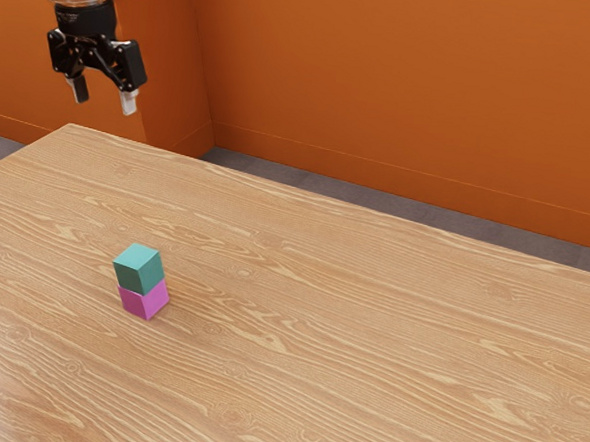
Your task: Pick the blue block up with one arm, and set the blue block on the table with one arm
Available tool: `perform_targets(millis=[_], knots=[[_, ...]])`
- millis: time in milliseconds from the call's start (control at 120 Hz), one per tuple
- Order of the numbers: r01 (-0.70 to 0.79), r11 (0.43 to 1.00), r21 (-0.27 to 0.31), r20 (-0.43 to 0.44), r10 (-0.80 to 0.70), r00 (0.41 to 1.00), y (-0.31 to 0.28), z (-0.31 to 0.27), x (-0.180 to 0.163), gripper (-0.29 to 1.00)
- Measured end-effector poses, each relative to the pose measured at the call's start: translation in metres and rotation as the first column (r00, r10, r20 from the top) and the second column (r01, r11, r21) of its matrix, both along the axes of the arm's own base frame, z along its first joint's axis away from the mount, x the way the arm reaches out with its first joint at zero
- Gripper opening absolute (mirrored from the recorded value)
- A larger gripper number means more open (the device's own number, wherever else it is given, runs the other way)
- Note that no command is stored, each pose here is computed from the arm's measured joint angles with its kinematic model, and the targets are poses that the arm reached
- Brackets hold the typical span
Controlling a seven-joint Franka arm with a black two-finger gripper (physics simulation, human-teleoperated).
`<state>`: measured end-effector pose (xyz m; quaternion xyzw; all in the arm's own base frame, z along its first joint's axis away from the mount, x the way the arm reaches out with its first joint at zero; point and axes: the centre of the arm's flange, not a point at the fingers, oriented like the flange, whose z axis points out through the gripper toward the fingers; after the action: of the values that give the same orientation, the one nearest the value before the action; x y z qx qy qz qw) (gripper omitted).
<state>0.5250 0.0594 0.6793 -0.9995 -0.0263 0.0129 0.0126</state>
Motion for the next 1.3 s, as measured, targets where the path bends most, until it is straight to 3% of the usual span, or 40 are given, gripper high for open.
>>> perform_targets(millis=[150, 225, 300, 667, 750, 833, 933, 1300], knots=[[0.015, 1.000, -0.006, -0.002, -0.015, 1.000, -0.005, 0.001, -0.001, 0.70], [0.027, 1.000, 0.004, 0.129, -0.027, 0.991, -0.012, 0.075, -0.017, 0.70], [0.046, 0.999, 0.007, 0.167, -0.047, 0.985, -0.022, 0.103, -0.027, 0.70], [0.135, 0.991, 0.009, 0.085, -0.135, 0.987, -0.069, 0.067, 0.006, 0.70], [0.125, 0.992, 0.010, 0.068, -0.126, 0.990, -0.064, 0.046, 0.020, 0.70], [0.122, 0.992, -0.004, -0.014, -0.122, 0.992, -0.060, -0.025, 0.033, 0.70], [0.126, 0.992, -0.014, -0.053, -0.127, 0.991, -0.058, -0.085, 0.031, 0.70], [0.190, 0.982, -0.016, -0.001, -0.190, 0.982, -0.085, -0.173, 0.008, 0.70]])
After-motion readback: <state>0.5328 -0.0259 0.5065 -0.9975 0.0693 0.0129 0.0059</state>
